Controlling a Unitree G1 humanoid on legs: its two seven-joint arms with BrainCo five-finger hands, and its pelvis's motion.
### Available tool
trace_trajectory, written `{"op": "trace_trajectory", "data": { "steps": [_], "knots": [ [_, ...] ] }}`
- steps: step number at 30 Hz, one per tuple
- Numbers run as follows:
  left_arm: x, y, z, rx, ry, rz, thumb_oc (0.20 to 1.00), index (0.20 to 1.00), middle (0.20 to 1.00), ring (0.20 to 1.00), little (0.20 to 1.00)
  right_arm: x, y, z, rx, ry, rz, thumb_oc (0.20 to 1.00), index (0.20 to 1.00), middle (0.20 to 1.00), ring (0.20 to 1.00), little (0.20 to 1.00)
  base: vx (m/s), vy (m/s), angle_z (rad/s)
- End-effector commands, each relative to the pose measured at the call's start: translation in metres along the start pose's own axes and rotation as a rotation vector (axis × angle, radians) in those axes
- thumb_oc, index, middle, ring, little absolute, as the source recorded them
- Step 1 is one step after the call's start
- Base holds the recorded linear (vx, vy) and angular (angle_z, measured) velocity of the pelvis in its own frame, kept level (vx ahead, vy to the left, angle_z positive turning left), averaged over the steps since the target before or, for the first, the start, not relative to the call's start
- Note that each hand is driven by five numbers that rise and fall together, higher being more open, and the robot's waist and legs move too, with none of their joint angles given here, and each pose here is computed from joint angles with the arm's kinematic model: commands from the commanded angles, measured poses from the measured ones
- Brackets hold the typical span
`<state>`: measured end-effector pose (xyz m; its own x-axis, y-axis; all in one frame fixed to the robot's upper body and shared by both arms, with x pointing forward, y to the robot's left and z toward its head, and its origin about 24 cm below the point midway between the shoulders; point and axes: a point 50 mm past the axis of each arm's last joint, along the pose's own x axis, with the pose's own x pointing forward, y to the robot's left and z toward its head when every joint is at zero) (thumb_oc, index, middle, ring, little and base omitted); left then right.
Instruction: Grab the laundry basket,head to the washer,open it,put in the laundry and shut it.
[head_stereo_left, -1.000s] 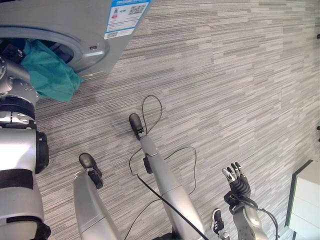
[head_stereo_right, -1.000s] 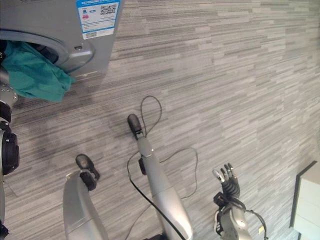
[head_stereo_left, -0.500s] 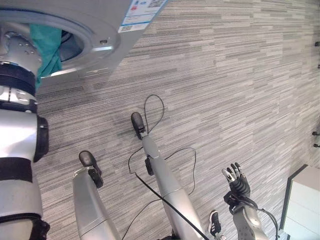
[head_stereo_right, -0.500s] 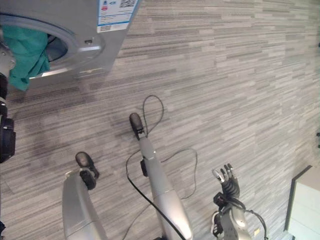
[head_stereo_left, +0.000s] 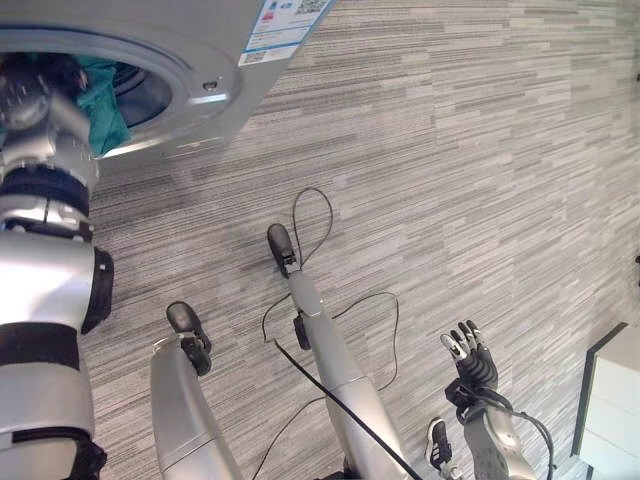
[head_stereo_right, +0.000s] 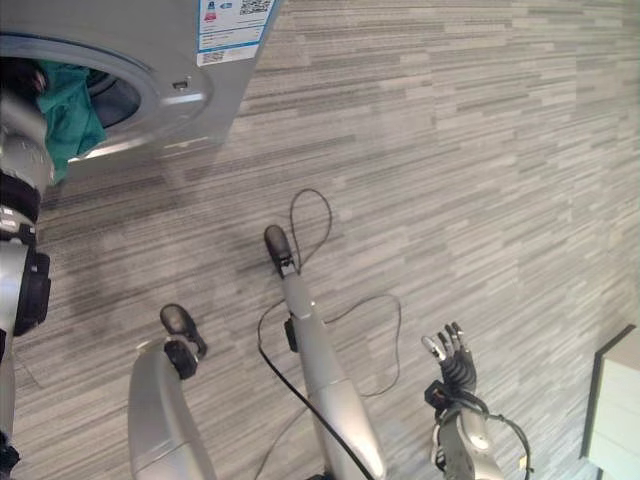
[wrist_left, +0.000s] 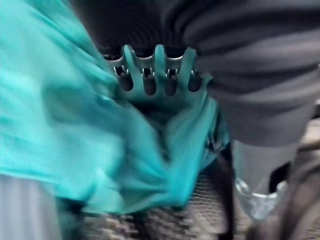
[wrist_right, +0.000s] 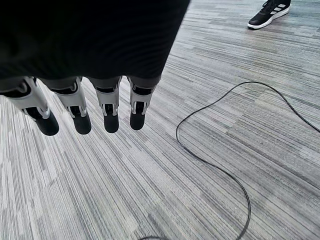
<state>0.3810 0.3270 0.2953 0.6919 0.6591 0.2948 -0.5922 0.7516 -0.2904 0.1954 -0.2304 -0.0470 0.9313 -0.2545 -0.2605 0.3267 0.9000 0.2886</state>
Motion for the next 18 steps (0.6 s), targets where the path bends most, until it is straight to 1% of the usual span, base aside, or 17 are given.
{"op": "trace_trajectory", "data": {
  "steps": [1,3,4,7,9,10,11,14,18],
  "knots": [
    [0.005,0.009,0.023,-0.004,-0.109,-0.022,1.0,1.0,1.0,1.0,1.0,0.012,-0.018,0.039,-0.08,-0.12,0.005,1.0,1.0,1.0,1.0,1.0,0.0,0.0,0.0],
    [0.0,0.014,0.005,-0.012,-0.09,-0.018,1.0,1.0,1.0,1.0,1.0,0.012,-0.018,0.04,-0.085,-0.125,0.008,1.0,1.0,1.0,1.0,1.0,0.0,0.0,0.0],
    [-0.008,0.013,-0.014,-0.035,-0.068,-0.035,1.0,1.0,1.0,1.0,1.0,0.013,-0.016,0.041,-0.079,-0.131,0.008,1.0,1.0,1.0,1.0,1.0,-0.02,-0.029,0.07],
    [-0.026,0.013,-0.04,-0.095,-0.071,-0.072,1.0,1.0,1.0,1.0,1.0,0.012,-0.014,0.039,-0.065,-0.139,-0.002,1.0,1.0,1.0,1.0,1.0,-0.02,-0.025,0.13],
    [-0.034,0.012,-0.048,-0.121,-0.068,-0.086,1.0,1.0,1.0,1.0,1.0,0.011,-0.014,0.038,-0.069,-0.136,-0.005,1.0,1.0,1.0,1.0,1.0,-0.03,-0.033,0.08],
    [-0.042,0.016,-0.063,-0.139,-0.038,-0.084,1.0,1.0,1.0,1.0,1.0,0.011,-0.014,0.036,-0.076,-0.133,-0.011,1.0,1.0,1.0,1.0,1.0,-0.07,-0.124,0.04],
    [-0.06,0.023,-0.089,-0.158,0.016,-0.074,1.0,1.0,1.0,1.0,1.0,0.01,-0.015,0.032,-0.08,-0.122,-0.03,1.0,1.0,1.0,1.0,1.0,-0.07,-0.128,0.06],
    [-0.077,0.031,-0.113,-0.184,0.076,-0.047,1.0,1.0,1.0,1.0,1.0,0.007,-0.017,0.029,-0.07,-0.115,-0.049,1.0,1.0,1.0,1.0,1.0,-0.07,-0.09,0.14],
    [-0.089,0.023,-0.133,-0.26,0.176,-0.046,1.0,1.0,1.0,1.0,1.0,0.006,-0.017,0.028,-0.082,-0.107,-0.054,1.0,1.0,1.0,1.0,1.0,-0.04,-0.072,0.14]
  ]
}}
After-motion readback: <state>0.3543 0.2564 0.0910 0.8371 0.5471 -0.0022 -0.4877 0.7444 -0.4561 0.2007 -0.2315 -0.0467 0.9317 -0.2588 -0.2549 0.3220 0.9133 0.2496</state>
